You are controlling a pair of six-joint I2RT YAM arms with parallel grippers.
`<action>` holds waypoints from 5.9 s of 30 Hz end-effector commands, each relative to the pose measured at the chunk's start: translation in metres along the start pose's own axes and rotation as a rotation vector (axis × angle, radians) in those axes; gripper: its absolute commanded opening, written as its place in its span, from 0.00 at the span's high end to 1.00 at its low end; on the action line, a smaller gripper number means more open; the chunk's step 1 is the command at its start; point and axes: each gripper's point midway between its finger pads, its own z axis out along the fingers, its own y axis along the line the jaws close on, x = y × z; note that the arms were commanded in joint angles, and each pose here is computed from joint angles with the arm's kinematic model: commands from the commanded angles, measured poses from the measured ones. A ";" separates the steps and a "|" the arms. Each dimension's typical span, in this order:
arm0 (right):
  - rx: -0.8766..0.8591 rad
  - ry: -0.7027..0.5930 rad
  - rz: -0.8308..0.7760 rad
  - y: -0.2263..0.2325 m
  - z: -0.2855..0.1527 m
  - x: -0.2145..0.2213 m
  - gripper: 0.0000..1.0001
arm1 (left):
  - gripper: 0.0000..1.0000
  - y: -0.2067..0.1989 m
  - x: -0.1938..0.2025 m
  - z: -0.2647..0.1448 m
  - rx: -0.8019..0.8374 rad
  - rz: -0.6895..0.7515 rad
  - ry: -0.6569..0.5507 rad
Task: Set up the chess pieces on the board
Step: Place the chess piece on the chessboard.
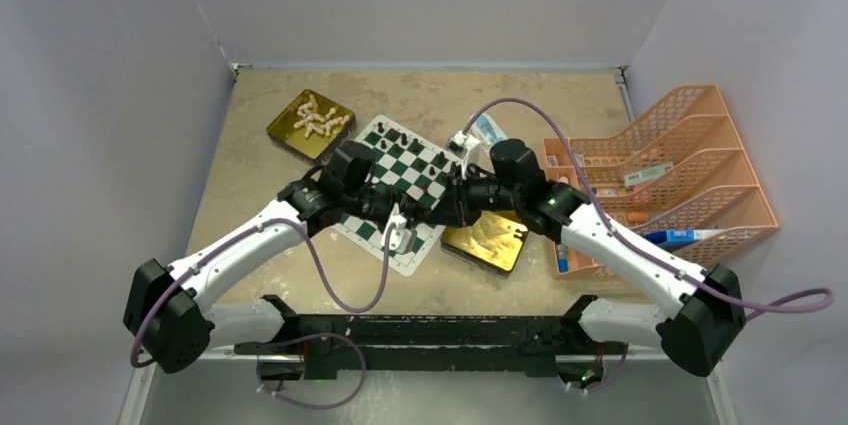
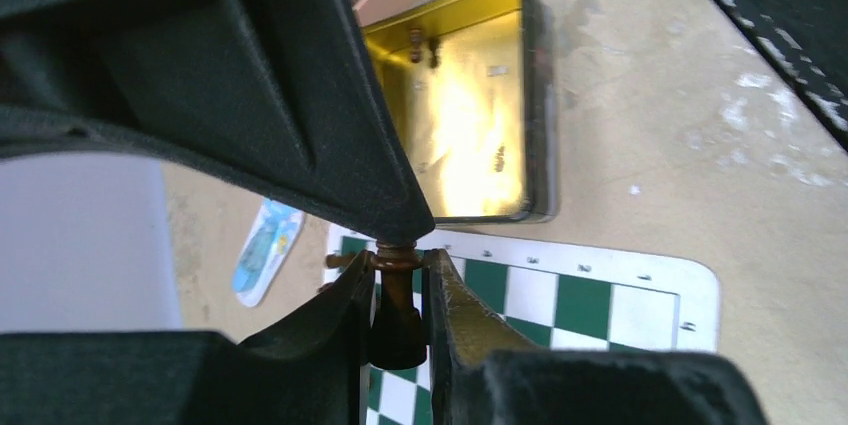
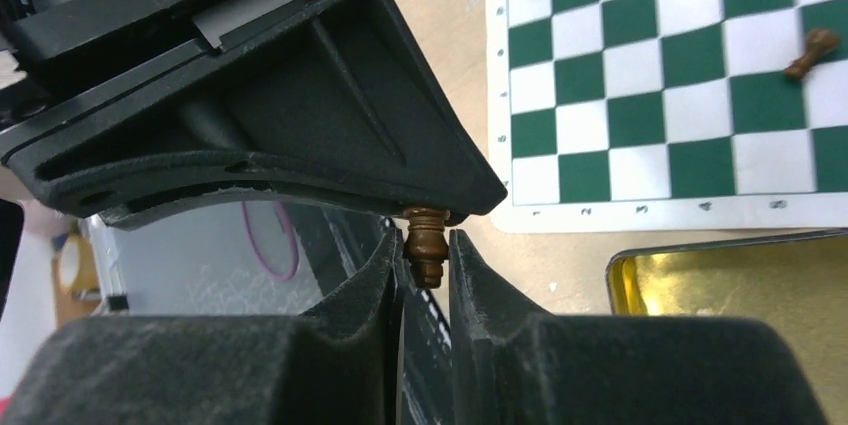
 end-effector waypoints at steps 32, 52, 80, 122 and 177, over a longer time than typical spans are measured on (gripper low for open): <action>0.027 -0.628 -0.118 0.028 -0.060 -0.105 0.70 | 1.00 0.092 -0.051 -0.027 -0.502 -0.564 -0.278; 0.380 -0.644 -0.127 -0.016 -0.071 -0.152 0.96 | 0.33 0.087 -0.021 -0.050 -0.645 -0.651 -0.090; 0.955 -0.081 -0.280 -0.207 0.081 -0.165 0.93 | 0.25 0.044 -0.019 -0.139 -0.922 -0.544 0.124; 0.874 -0.038 -0.192 -0.266 0.118 -0.133 0.88 | 0.20 0.036 -0.026 -0.149 -0.946 -0.500 0.111; 0.790 -0.173 -0.040 -0.196 0.088 -0.123 0.62 | 0.17 0.021 -0.003 -0.128 -0.879 -0.729 0.167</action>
